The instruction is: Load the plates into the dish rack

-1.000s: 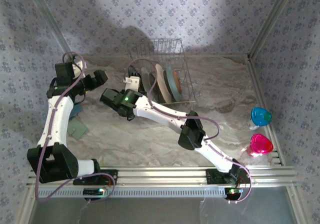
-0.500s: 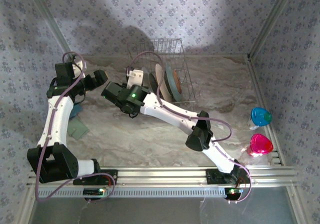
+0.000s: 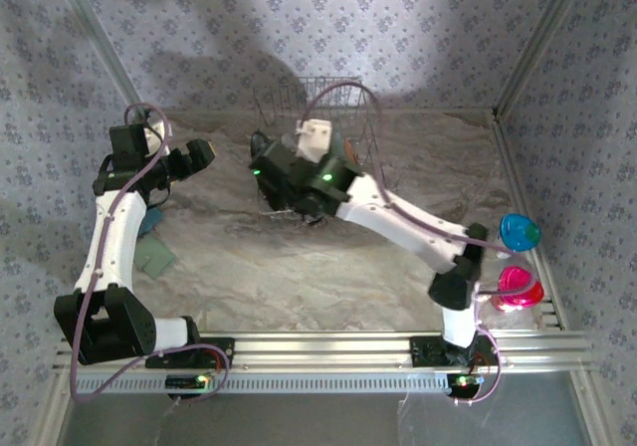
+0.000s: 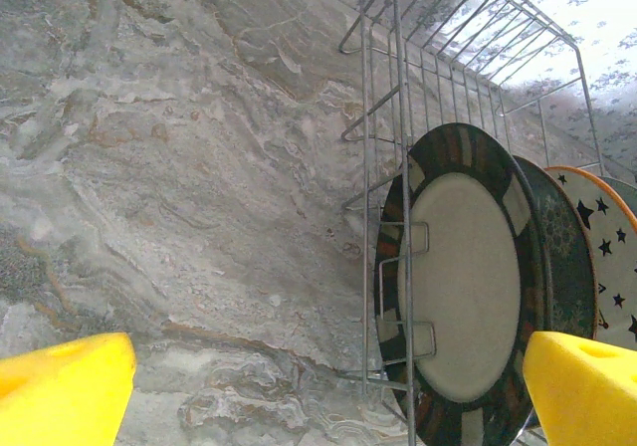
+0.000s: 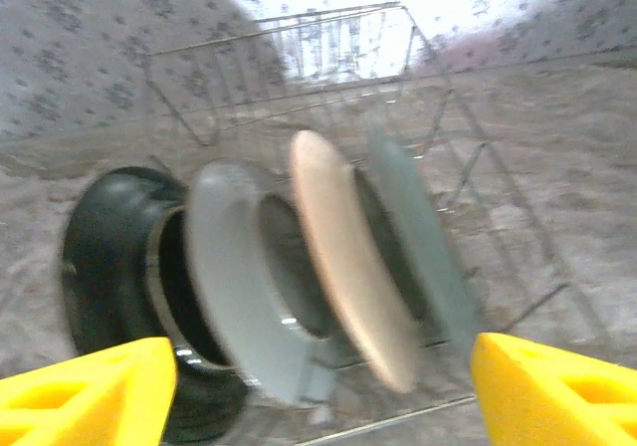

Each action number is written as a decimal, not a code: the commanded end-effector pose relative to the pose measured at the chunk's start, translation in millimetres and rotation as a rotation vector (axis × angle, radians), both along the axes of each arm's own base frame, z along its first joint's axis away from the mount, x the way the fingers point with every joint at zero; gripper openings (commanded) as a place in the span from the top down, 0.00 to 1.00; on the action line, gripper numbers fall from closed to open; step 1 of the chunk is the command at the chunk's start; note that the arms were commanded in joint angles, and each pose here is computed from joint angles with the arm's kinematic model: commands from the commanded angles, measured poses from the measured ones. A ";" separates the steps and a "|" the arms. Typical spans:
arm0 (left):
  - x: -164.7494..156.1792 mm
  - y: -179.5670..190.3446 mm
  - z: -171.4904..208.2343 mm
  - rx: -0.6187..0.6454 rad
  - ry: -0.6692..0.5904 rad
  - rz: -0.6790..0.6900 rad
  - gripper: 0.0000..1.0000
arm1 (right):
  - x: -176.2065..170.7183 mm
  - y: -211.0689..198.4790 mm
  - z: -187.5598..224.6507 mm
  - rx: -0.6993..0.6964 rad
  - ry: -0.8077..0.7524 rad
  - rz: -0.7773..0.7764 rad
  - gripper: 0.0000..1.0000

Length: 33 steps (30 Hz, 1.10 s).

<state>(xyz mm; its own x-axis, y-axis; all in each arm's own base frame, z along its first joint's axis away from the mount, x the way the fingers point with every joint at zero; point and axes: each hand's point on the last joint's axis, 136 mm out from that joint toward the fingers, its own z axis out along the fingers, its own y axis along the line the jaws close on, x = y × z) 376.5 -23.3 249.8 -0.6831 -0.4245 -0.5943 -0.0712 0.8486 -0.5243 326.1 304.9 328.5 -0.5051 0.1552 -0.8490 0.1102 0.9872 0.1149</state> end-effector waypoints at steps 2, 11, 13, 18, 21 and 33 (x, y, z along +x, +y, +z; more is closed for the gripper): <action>1.6 0.9 5.5 0.009 -0.032 -0.013 0.01 | -6.3 -69.5 5.8 -0.009 0.011 -0.003 0.04; 2.3 -1.6 17.5 0.023 -0.087 -0.039 0.00 | -24.7 -209.4 -29.9 -0.043 0.046 -0.130 0.01; 0.9 -0.2 20.1 0.037 -0.106 -0.036 0.01 | -27.3 -237.3 -39.6 -0.046 0.049 -0.197 0.00; -2.8 16.2 19.7 0.114 -0.112 0.040 0.01 | -19.0 -286.4 -81.9 -0.057 0.104 -0.250 0.00; -7.2 28.7 16.5 0.193 -0.103 0.082 0.01 | -4.3 -301.4 -96.2 -0.101 0.043 -0.286 0.00; -12.8 5.8 1.2 0.615 -0.428 -0.126 0.01 | 33.4 -299.9 -158.1 -0.059 -0.025 0.034 0.00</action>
